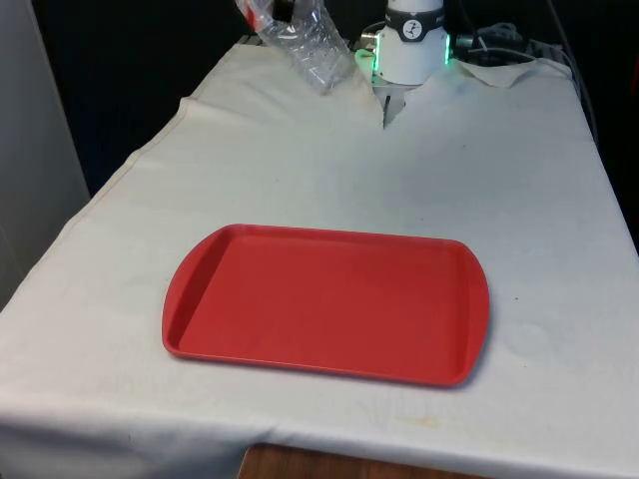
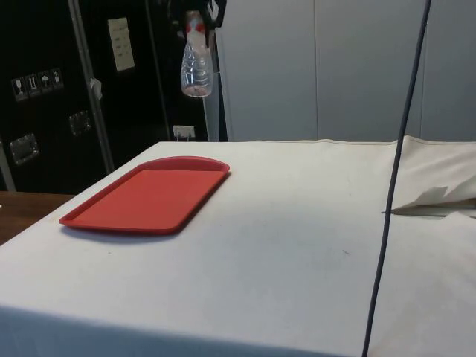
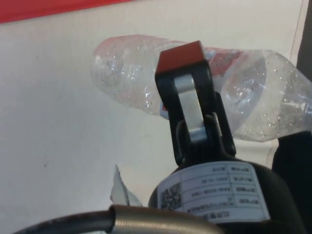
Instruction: Place the bottle upright on the tray.
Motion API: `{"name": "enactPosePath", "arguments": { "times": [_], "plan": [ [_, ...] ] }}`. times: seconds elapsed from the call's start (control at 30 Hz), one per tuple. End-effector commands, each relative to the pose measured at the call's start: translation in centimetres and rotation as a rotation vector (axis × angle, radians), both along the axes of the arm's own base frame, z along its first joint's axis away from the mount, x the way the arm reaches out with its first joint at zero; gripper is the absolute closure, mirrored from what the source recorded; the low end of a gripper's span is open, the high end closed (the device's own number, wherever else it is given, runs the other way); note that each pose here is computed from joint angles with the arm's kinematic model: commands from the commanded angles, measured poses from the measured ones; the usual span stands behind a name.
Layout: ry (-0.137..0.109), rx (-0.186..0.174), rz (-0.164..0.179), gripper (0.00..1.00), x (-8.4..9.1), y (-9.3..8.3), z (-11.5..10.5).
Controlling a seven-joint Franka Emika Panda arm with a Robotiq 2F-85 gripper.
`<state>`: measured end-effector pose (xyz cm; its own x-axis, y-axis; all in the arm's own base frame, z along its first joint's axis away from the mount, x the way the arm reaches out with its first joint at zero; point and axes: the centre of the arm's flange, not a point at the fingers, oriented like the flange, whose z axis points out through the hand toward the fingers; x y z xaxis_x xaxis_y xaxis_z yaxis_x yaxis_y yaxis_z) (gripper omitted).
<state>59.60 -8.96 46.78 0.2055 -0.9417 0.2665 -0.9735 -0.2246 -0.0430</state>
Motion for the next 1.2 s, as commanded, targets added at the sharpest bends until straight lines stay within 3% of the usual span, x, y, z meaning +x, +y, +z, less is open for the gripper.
{"name": "enactPosePath", "arguments": {
  "times": [0.0, 0.13, 0.37, 0.4, 0.63, 0.7, 0.8, 1.17],
  "plan": [
    [-0.005, -0.016, -0.009, 0.97, 0.5, 0.1, -0.1],
    [-0.001, -0.026, 0.001, 0.97, 1.2, 0.4, -0.3],
    [-0.01, -0.074, -0.009, 0.97, 2.8, 1.1, -0.7],
    [-0.006, -0.066, -0.001, 0.97, 2.7, 1.0, -0.7],
    [-0.019, -0.123, -0.011, 0.97, 4.2, 1.9, -1.1],
    [-0.015, -0.11, -0.001, 0.97, 4.0, 1.8, -1.1],
    [-0.024, -0.148, -0.013, 0.97, 4.8, 2.2, -1.3],
    [-0.041, -0.213, -0.017, 0.97, 6.2, 3.3, -2.0]
  ]
}}
